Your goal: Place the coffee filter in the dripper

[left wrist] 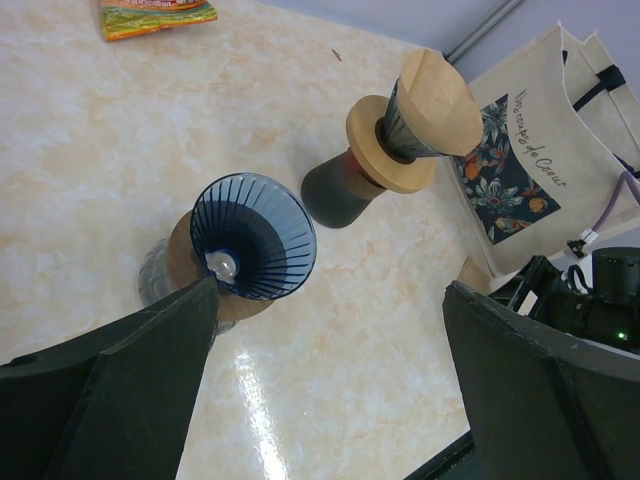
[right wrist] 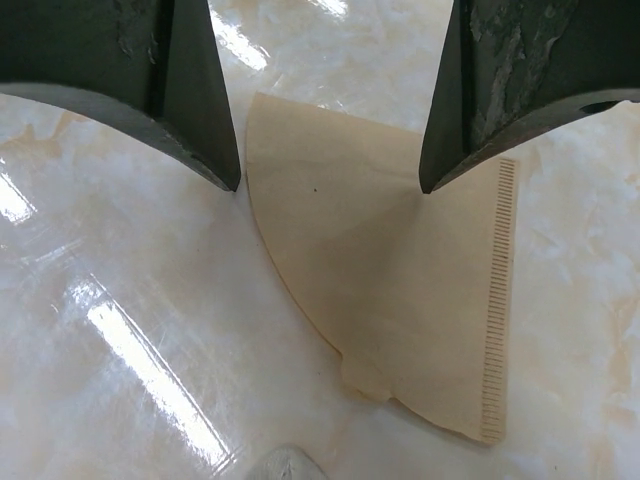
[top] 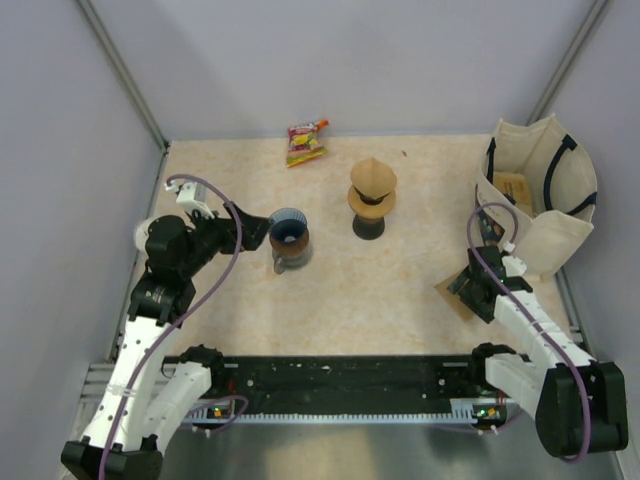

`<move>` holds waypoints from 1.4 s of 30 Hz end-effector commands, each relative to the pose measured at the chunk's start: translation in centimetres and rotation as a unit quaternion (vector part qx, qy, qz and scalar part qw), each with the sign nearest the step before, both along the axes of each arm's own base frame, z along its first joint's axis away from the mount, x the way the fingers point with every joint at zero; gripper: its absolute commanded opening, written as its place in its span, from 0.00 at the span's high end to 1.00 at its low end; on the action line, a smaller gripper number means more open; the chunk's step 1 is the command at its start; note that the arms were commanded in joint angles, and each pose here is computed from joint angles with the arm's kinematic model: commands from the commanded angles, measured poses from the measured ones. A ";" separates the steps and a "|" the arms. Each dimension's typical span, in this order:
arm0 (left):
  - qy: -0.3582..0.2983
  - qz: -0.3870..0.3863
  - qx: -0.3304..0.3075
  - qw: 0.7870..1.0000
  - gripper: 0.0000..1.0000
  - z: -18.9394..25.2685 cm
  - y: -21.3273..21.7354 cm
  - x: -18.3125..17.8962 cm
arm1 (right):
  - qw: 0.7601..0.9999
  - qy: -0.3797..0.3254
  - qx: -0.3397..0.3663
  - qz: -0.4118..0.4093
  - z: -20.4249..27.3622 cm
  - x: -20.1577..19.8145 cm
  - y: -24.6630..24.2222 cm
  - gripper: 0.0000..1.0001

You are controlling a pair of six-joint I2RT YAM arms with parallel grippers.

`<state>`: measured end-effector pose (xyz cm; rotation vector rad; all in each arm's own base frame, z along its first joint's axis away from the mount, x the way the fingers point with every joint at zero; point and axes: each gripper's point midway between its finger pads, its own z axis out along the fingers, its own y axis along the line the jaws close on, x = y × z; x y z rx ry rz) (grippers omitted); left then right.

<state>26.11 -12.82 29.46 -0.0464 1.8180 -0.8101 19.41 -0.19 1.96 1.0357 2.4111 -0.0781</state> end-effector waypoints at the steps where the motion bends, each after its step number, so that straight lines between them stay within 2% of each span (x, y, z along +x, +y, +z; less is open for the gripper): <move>1: -0.024 0.009 0.005 1.000 0.01 0.9 0.3 0.3 | 1.000 -0.006 0.006 -0.014 -0.8 0.5 -0.1 0.29; 4: -0.020 0.013 0.005 1.000 0.01 0.7 0.4 0.4 | 1.000 0.001 0.006 -0.014 -1.3 0.0 -0.1 0.33; 9: -0.013 0.022 0.007 1.000 0.01 0.5 0.7 0.7 | 1.000 0.004 0.009 -0.017 -1.9 -0.1 0.0 0.46; 13: -0.009 0.026 0.007 1.000 0.01 0.4 0.8 0.7 | 1.000 0.014 0.010 -0.015 -2.4 -0.3 0.1 0.66; 22: -0.004 0.037 0.008 0.999 0.01 0.3 1.1 0.8 | 0.999 0.031 0.008 0.001 -3.7 -0.2 0.2 0.99; 26: 0.000 0.036 0.009 0.999 0.01 0.0 1.0 0.9 | 1.000 0.018 0.008 0.013 -3.2 0.4 0.3 1.00; 34: 0.006 -0.012 -0.002 1.000 0.01 0.1 -0.5 0.6 | 0.992 -0.047 0.034 0.113 -0.7 1.9 2.4 1.00; 38: 0.006 -0.032 -0.010 0.999 0.01 0.3 -1.2 0.4 | 0.992 -0.036 0.038 0.119 -1.0 1.3 2.6 1.00; 42: 0.004 -0.049 -0.014 0.999 0.01 0.5 -1.7 -0.1 | 0.991 -0.064 0.038 0.107 0.3 2.0 2.5 1.00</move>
